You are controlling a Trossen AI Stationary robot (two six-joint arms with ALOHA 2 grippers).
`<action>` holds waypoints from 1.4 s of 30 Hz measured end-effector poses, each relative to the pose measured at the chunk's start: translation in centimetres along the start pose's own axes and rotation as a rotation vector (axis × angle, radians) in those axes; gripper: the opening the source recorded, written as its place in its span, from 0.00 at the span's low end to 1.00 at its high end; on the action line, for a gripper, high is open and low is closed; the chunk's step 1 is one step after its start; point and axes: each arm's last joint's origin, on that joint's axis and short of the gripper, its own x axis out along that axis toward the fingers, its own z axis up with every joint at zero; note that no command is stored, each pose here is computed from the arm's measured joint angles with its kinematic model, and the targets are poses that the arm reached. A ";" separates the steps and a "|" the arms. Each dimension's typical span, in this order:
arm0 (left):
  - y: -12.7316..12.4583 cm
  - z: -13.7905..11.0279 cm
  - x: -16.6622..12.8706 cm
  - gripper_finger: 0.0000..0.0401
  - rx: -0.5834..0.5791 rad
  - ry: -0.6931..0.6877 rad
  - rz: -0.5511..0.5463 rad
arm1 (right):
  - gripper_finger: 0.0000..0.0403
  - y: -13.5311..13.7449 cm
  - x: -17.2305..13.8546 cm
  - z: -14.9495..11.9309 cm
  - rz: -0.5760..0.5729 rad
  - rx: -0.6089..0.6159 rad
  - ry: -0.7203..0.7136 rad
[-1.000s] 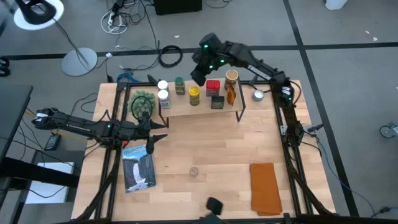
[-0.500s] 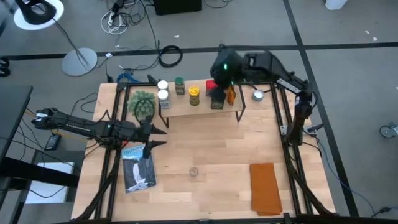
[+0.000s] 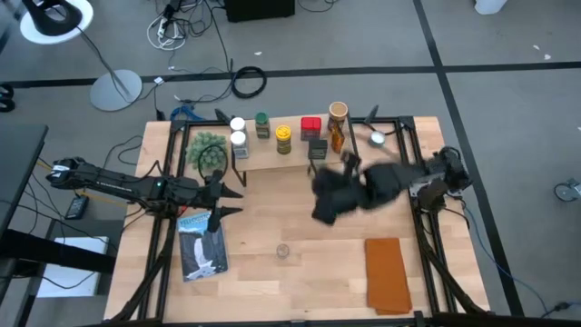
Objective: Shelf spices
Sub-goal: Put the transparent seasoning bottle on the shelf
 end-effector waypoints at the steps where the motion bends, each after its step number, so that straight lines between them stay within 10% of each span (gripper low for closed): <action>1: 0.0 0.0 0.0 0.53 -0.001 -0.001 0.000 | 0.00 1.2 0.2 -1.0 -0.009 0.021 -0.008; 12: 0.0 -0.2 0.0 0.53 0.040 0.023 0.005 | 0.00 14.0 4.8 -13.7 0.306 0.227 -0.132; 20: 0.0 -0.2 0.0 0.53 0.041 0.021 0.005 | 0.01 15.3 9.6 -20.7 0.537 0.393 -0.250; 42: 0.0 -0.1 0.0 0.53 0.039 0.014 0.003 | 0.00 21.7 20.9 -17.6 0.424 0.170 -0.308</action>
